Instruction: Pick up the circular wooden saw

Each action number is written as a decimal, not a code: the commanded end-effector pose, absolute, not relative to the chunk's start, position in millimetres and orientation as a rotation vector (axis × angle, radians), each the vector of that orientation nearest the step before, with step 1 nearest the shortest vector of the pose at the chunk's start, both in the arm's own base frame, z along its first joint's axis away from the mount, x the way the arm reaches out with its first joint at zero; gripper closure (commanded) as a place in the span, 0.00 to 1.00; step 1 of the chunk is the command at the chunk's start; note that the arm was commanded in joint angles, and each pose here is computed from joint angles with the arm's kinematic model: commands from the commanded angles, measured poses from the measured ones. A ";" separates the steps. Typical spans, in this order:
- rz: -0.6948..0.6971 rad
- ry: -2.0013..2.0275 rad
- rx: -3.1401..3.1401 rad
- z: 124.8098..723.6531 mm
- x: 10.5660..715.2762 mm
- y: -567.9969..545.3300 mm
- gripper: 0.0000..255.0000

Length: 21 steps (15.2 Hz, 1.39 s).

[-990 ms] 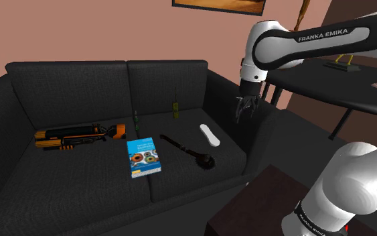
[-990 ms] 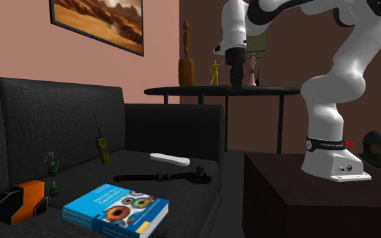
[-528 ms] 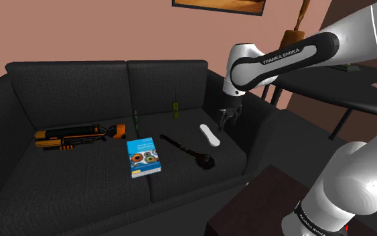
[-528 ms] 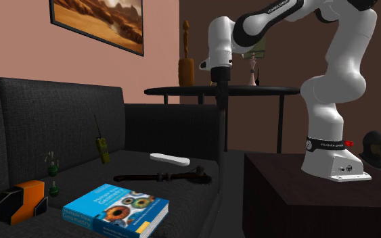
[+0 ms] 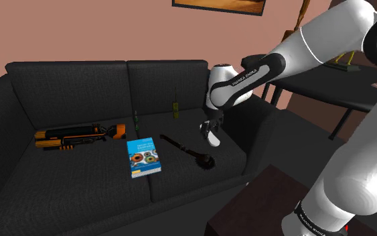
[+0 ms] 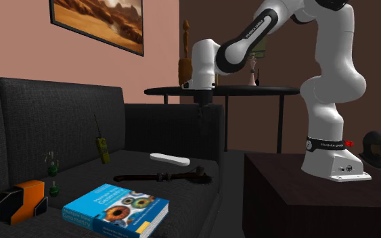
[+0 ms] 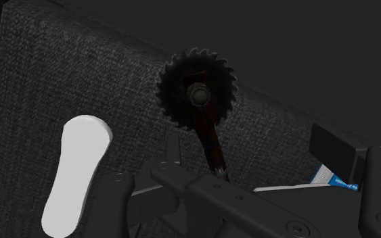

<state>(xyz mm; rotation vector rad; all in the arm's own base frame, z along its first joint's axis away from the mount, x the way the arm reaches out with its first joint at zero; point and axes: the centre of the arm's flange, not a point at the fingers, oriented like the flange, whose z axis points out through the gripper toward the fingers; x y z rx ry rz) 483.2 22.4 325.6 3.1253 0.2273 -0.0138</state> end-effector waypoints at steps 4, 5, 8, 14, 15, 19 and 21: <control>0.019 0.320 3.094 279.0 520.7 33.9 0.00; 0.025 0.338 3.087 269.3 528.8 36.3 0.00; 0.044 0.392 3.067 240.4 553.2 44.0 0.00; 0.076 0.486 3.028 189.3 597.0 59.0 0.00; 0.076 0.486 3.028 184.0 597.0 59.0 0.00; 0.076 0.486 3.028 162.9 597.0 59.0 0.00; 0.076 0.486 3.028 149.3 597.0 59.0 0.00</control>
